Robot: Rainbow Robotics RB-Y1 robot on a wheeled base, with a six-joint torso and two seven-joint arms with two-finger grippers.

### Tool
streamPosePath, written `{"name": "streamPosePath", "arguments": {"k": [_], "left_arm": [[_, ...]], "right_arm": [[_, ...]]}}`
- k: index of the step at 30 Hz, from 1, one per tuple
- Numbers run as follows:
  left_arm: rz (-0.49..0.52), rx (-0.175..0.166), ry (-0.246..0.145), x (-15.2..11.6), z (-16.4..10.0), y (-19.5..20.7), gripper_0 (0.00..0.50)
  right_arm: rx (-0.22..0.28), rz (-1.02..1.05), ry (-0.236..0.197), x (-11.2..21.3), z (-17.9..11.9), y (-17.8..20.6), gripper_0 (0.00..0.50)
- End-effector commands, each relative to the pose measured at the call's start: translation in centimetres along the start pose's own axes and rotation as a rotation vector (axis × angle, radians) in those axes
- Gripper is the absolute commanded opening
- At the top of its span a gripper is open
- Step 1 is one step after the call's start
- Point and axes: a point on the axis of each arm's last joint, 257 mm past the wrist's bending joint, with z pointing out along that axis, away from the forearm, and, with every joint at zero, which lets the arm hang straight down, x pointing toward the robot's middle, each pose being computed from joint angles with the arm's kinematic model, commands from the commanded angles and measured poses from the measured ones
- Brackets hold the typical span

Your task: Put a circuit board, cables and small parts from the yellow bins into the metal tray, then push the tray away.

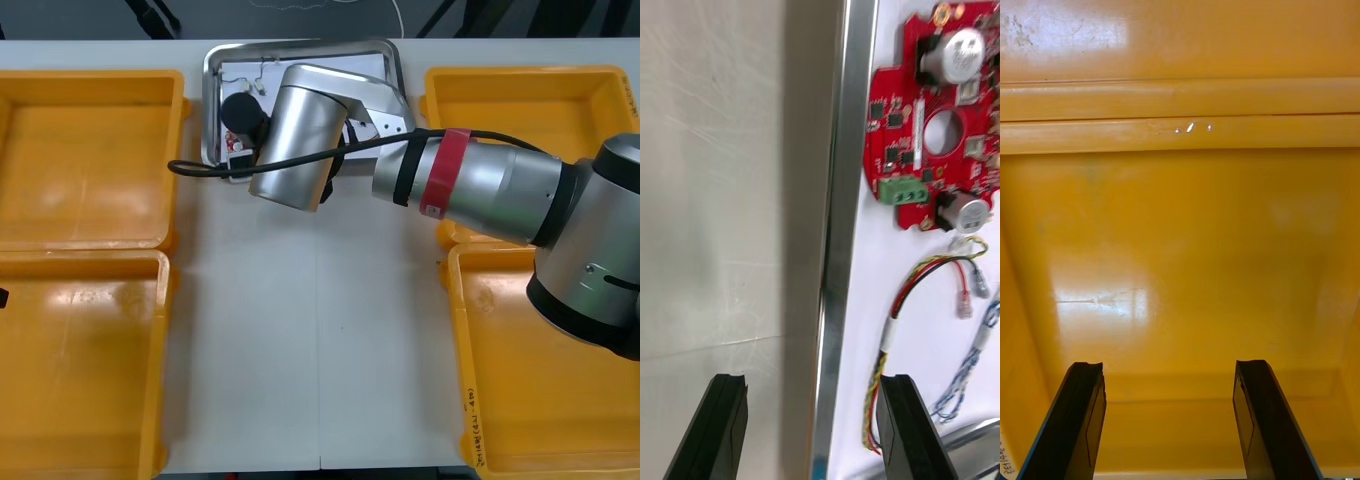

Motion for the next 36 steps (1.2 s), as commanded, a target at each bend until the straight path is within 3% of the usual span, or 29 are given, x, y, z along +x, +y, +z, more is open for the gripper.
{"name": "streamPosePath", "arguments": {"k": [1, 9, 16, 24, 32, 36], "left_arm": [[0.067, -0.048, -0.01, 0.1, -1.3, 1.4, 0.5], [0.067, -0.048, -0.01, 0.1, -1.3, 1.4, 0.5], [0.067, -0.048, -0.01, 0.1, -1.3, 1.4, 0.5], [0.067, -0.048, -0.01, 0.1, -1.3, 1.4, 0.5], [0.067, -0.048, -0.01, 0.1, -1.3, 1.4, 0.5], [0.067, -0.048, -0.01, 0.1, -1.3, 1.4, 0.5]], "right_arm": [[0.042, -0.001, -0.044, -0.5, -3.7, -3.7, 0.5], [-0.111, 0.11, -0.089, 1.3, -6.3, -2.1, 0.5], [-0.222, 0.275, -0.091, 3.0, -8.7, -0.3, 0.5], [-0.284, 0.462, -0.114, 5.7, -10.9, 2.6, 0.5], [-0.293, 0.59, -0.064, 9.6, -12.7, 5.7, 0.5], [-0.34, 0.709, -0.047, 11.9, -13.5, 7.8, 0.5]]}}
